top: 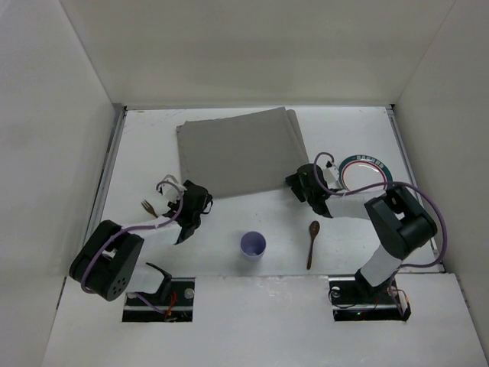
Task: Set the dinner table for one person
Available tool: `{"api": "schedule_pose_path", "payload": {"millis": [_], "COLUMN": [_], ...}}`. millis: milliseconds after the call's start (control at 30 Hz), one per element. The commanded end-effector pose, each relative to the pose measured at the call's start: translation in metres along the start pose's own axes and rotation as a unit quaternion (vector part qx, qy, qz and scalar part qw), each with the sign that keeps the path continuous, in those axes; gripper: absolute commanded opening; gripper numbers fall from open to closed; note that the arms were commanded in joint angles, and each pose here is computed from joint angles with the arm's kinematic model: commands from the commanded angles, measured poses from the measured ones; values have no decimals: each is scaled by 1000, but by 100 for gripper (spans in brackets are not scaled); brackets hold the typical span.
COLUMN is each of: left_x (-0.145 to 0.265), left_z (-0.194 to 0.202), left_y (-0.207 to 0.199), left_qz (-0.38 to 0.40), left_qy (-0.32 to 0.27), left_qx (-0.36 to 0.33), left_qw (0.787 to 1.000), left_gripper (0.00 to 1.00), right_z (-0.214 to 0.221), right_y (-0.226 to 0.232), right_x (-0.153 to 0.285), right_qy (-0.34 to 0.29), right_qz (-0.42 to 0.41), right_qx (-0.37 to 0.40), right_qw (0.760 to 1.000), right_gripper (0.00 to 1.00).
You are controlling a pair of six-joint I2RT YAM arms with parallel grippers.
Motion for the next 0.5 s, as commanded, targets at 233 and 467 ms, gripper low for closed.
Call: {"api": "schedule_pose_path", "payload": {"millis": [233, 467], "left_x": [-12, -21], "left_z": [-11, -6], "left_y": [7, 5], "left_qz": [-1, 5], "left_qy": [-7, 5], "left_qx": [63, 64], "left_qw": [998, 998], "left_gripper": [54, 38], "right_z": [-5, 2], "right_y": [3, -12], "right_x": [-10, 17], "right_qy": [-1, 1], "right_qz": [14, 5], "right_qx": [-65, -36], "right_qw": [998, 999], "right_gripper": [20, 13]}}
Point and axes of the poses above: each gripper's point midway between its finger pads, its own x axis back along the fingers, its own y axis along the line the jaws close on, z = x × y, the point moved 7 cm from there along x, back along the fingers, and after that the axes turned 6 degrees about x, right-handed, at the moved point
